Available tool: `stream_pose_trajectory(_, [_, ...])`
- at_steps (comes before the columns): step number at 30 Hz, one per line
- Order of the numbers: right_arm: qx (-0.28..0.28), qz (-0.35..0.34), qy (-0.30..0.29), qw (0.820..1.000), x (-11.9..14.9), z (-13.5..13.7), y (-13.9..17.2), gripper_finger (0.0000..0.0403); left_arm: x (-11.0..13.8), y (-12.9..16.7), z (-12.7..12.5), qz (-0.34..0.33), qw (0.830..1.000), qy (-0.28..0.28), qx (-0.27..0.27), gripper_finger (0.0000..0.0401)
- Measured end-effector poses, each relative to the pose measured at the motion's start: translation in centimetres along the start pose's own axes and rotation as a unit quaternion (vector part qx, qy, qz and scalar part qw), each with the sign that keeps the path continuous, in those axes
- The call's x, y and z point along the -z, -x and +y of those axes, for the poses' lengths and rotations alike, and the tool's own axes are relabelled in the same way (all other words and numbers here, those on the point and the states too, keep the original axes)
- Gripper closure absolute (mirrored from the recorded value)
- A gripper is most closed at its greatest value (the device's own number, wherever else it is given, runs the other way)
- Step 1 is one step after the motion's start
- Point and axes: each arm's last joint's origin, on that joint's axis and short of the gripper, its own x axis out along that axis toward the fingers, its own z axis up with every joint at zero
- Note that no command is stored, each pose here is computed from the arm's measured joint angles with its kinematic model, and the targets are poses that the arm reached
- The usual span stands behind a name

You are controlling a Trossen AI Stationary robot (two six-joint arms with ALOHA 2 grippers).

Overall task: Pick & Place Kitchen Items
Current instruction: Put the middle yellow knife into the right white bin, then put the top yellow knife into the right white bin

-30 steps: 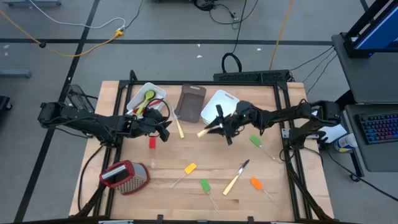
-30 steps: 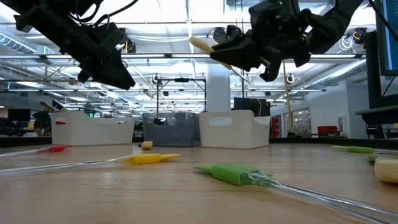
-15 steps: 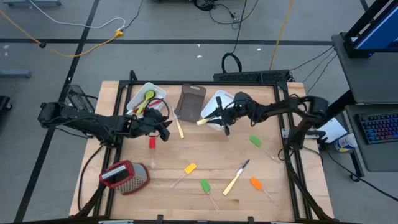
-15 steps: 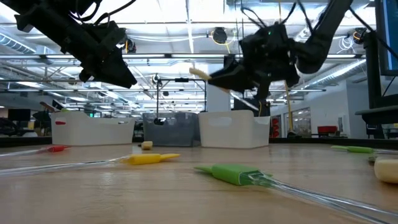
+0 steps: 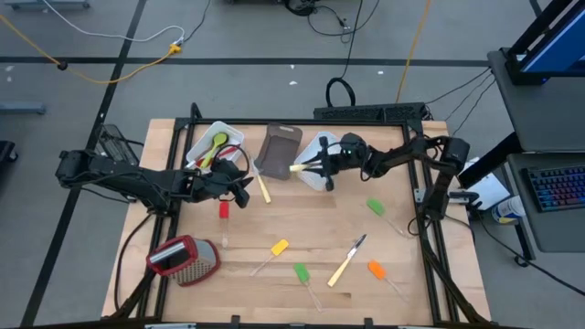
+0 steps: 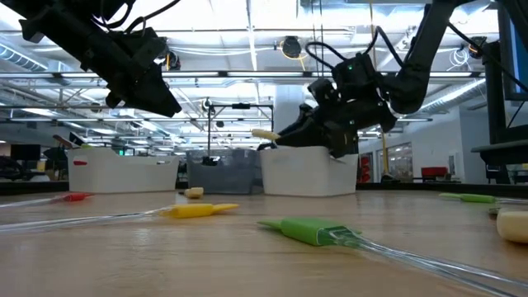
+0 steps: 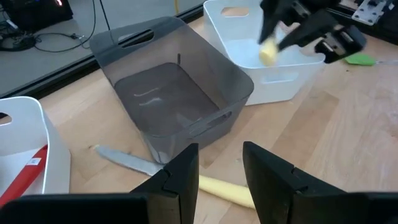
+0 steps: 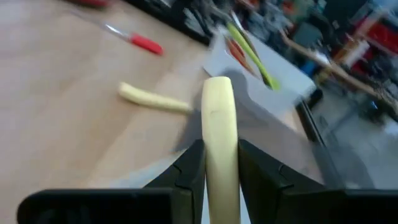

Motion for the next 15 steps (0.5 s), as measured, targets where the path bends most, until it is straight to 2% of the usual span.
stream_pose_trajectory(6, [0.016, 0.018, -0.043, 0.999, 0.59, -0.52, 0.33, 0.0318, 0.0, 0.0, 0.0, 0.0, 1.0, 0.001, 0.0, 0.0274])
stream_pose_trajectory(15, [0.012, 0.026, -0.048, 0.998, 0.75, -0.44, 0.35, 0.0297, 0.0, 0.0, 0.0, 0.0, 1.0, 0.001, 0.0, 0.0274])
